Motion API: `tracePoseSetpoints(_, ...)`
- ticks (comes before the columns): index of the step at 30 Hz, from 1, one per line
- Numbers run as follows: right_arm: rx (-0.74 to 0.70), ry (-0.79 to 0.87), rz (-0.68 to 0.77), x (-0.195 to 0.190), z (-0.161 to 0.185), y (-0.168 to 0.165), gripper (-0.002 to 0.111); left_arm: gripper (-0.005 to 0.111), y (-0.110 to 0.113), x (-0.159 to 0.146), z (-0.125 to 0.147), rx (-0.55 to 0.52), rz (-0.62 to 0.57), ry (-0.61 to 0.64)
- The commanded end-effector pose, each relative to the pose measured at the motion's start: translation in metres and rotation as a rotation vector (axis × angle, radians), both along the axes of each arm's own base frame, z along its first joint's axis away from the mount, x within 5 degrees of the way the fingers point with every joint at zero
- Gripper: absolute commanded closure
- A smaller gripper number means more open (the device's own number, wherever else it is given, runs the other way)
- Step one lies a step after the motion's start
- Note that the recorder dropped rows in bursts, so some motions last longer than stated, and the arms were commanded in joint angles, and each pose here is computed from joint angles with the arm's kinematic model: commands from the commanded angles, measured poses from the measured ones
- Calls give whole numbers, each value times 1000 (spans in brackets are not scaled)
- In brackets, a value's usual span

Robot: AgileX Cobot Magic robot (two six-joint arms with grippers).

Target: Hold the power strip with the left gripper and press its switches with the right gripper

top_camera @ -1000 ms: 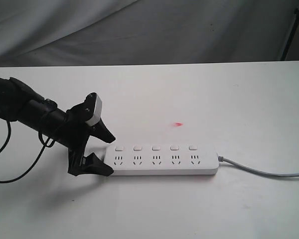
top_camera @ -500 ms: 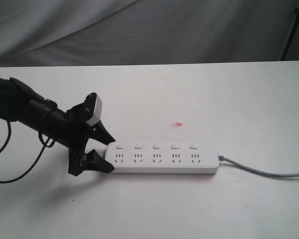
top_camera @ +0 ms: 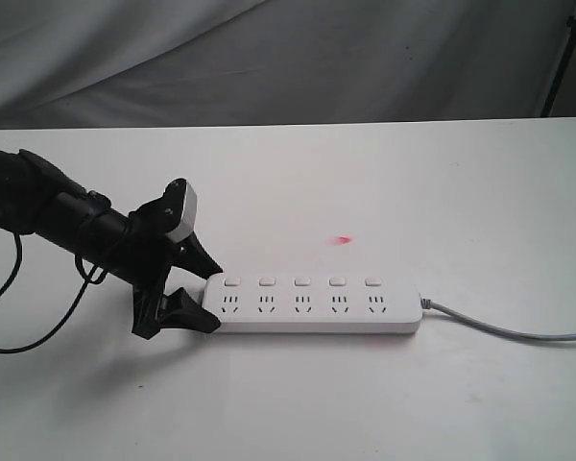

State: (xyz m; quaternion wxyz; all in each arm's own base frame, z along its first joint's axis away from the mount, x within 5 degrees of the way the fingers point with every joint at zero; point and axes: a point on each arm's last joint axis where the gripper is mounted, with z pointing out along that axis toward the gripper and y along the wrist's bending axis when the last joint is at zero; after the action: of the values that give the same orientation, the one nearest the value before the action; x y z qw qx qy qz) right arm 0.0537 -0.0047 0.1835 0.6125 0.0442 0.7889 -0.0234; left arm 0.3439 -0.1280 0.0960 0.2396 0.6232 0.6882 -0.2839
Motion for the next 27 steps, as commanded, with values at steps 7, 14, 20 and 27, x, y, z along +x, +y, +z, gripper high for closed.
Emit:
tracePoseSetpoints(7,6,-6,5,0,0,0,108,107,-1,4,-2,8,21,-16)
tracePoseSetpoints(14,6,-9,5,0,0,0,108,107,-1,4,-2,8,21,-16)
tracePoseSetpoints(20,-21,-277,-4,2,24,-1,108,107,-1,4,-2,8,21,-16)
tracePoseSetpoints(27,-52,-587,-14,-3,52,-1,108,107,-1,4,-2,8,21,-16)
